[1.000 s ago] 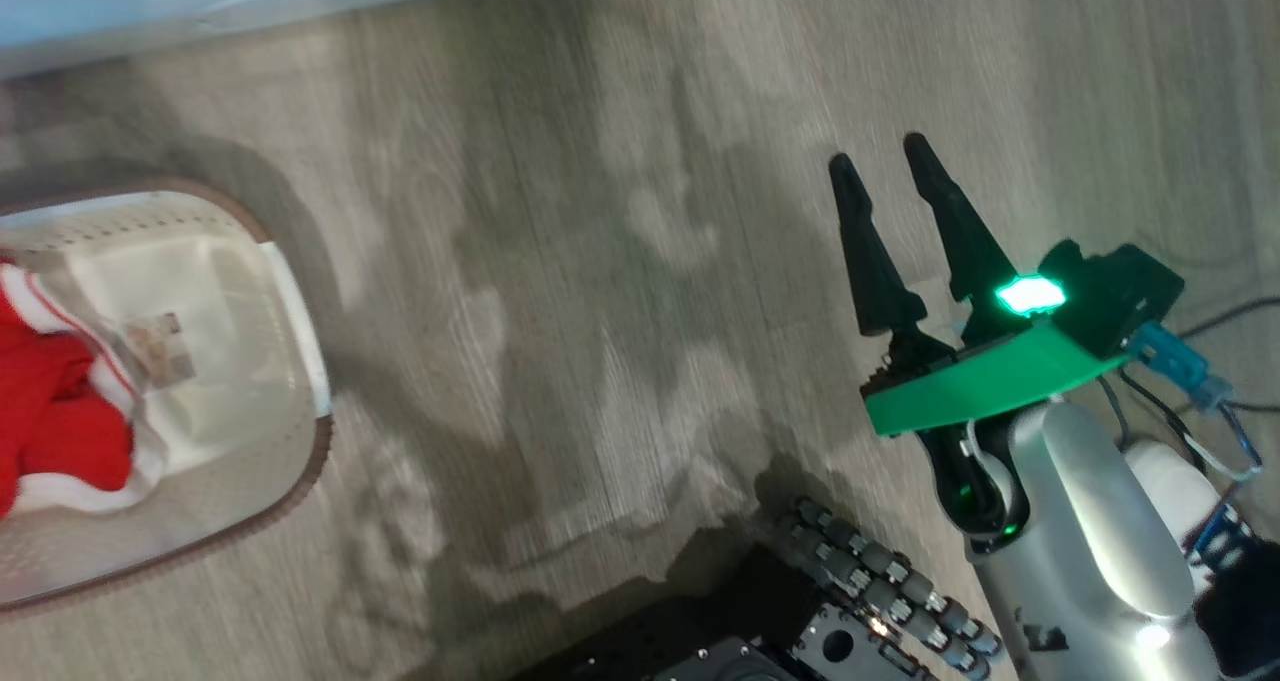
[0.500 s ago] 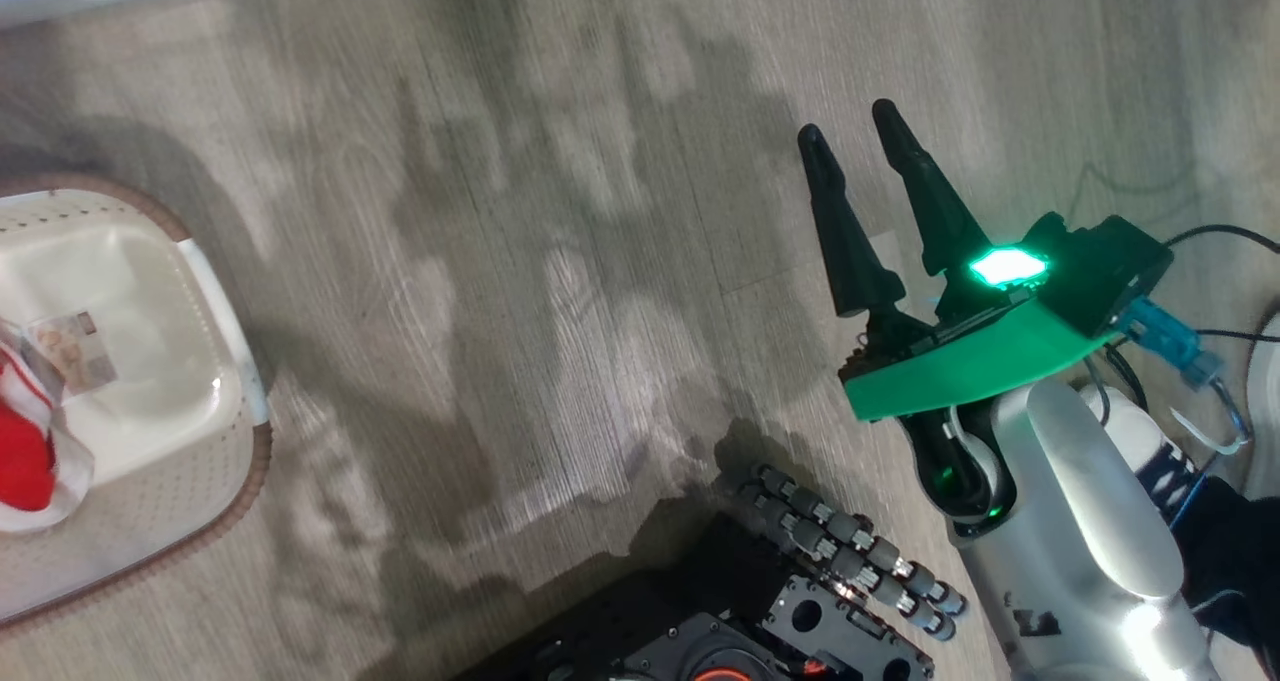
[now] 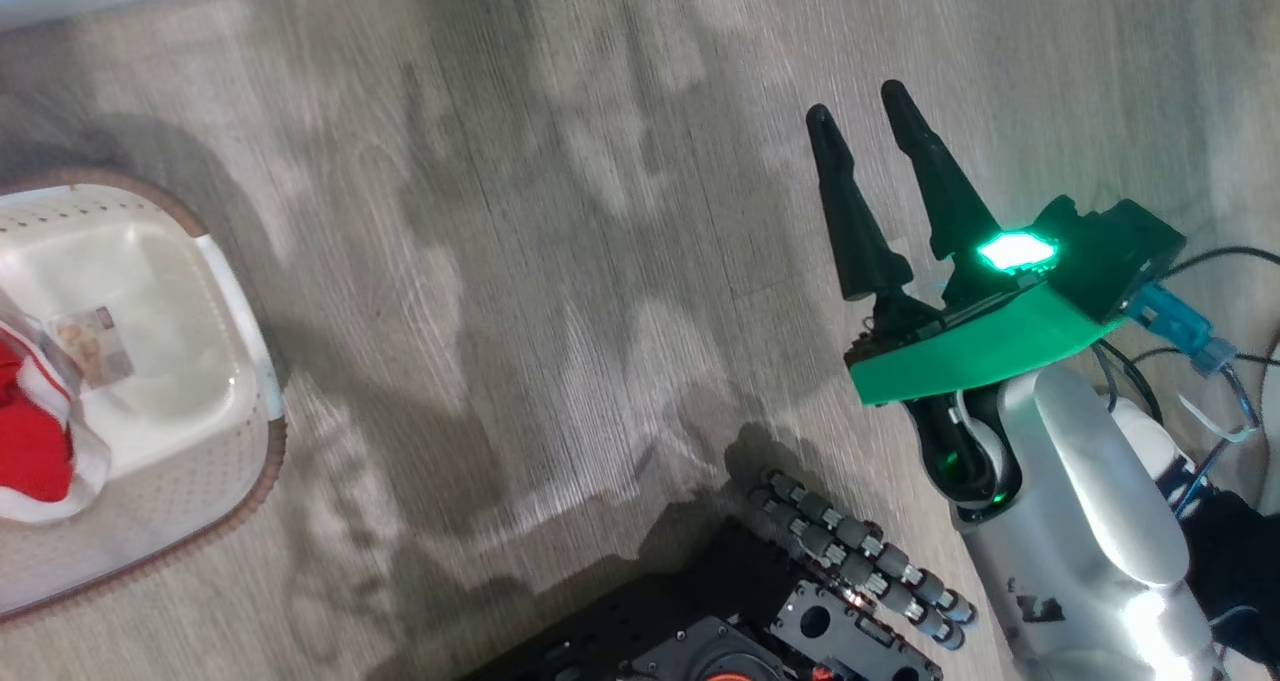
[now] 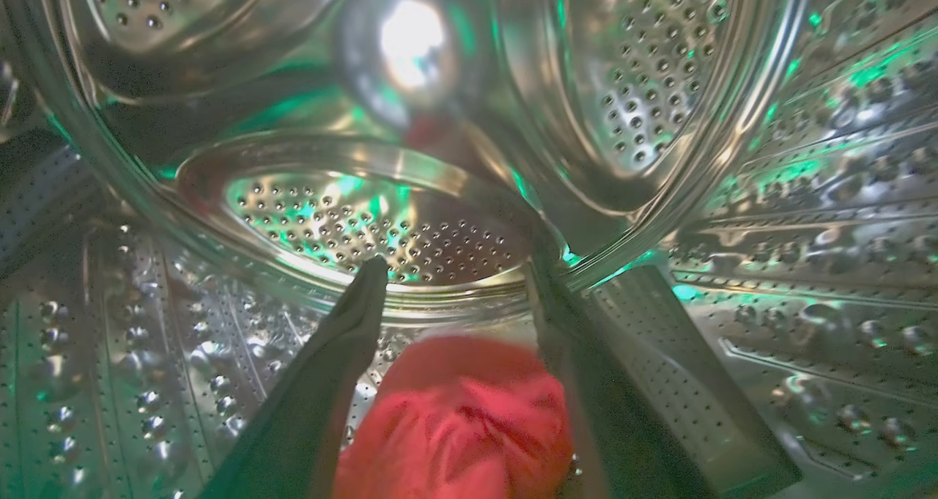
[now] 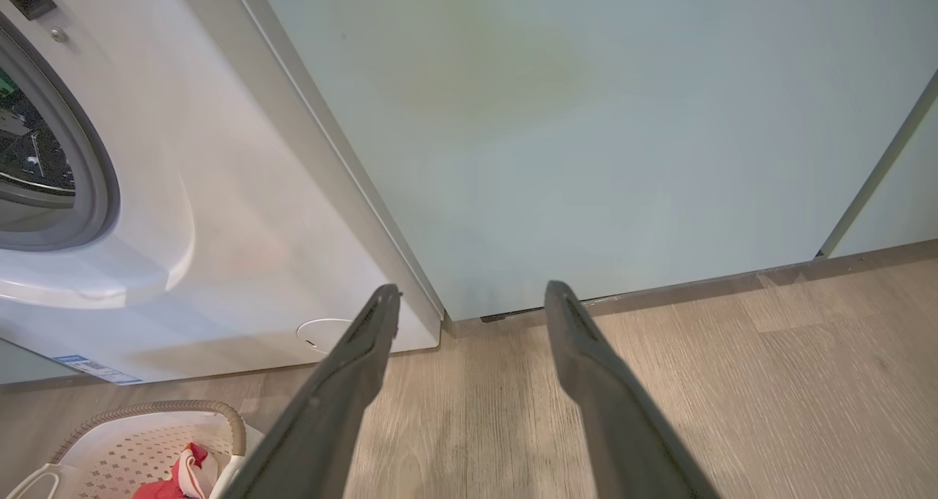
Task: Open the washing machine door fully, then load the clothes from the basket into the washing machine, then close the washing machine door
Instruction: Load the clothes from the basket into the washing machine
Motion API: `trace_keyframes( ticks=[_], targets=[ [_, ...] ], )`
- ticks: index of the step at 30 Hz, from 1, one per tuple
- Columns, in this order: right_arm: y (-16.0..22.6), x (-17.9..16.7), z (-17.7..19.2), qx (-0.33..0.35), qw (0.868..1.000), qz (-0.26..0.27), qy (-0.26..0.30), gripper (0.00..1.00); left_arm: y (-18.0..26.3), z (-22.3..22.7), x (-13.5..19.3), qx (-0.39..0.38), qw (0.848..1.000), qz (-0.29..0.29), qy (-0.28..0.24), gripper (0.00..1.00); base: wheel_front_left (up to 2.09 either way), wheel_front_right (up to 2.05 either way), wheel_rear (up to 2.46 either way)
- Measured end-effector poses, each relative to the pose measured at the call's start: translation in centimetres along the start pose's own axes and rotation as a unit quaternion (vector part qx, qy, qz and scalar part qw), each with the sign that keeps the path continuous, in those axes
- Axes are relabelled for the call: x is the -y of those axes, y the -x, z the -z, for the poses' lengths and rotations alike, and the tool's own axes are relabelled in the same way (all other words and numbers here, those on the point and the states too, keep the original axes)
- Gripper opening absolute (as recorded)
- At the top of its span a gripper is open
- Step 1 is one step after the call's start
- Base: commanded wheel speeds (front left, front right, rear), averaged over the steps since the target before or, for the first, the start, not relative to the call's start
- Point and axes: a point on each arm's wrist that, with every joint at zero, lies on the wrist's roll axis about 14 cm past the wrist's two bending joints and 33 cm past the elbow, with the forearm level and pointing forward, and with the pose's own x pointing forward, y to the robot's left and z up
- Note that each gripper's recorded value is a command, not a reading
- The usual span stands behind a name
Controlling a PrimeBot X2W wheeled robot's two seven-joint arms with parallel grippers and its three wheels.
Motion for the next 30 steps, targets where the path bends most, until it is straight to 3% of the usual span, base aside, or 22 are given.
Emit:
trace_keyframes(
  ticks=[7,18,30],
  targets=[
    [0.1,-0.3,-1.4,0.019,1.0,-0.005,0.007,1.0,0.7,-3.3,0.7,0.029,1.0,0.01,0.005,1.0,0.0,0.0,0.0],
    [1.0,-1.1,-5.7,0.074,0.997,-0.016,0.026,1.0,5.9,-4.3,4.3,0.006,0.998,0.065,-0.017,1.0,0.0,0.0,0.0],
    [4.5,-2.5,-8.7,0.116,0.992,-0.03,0.03,1.0,15.6,-5.8,4.7,-0.019,0.996,0.082,-0.03,1.0,0.0,0.0,0.0]
  ],
)
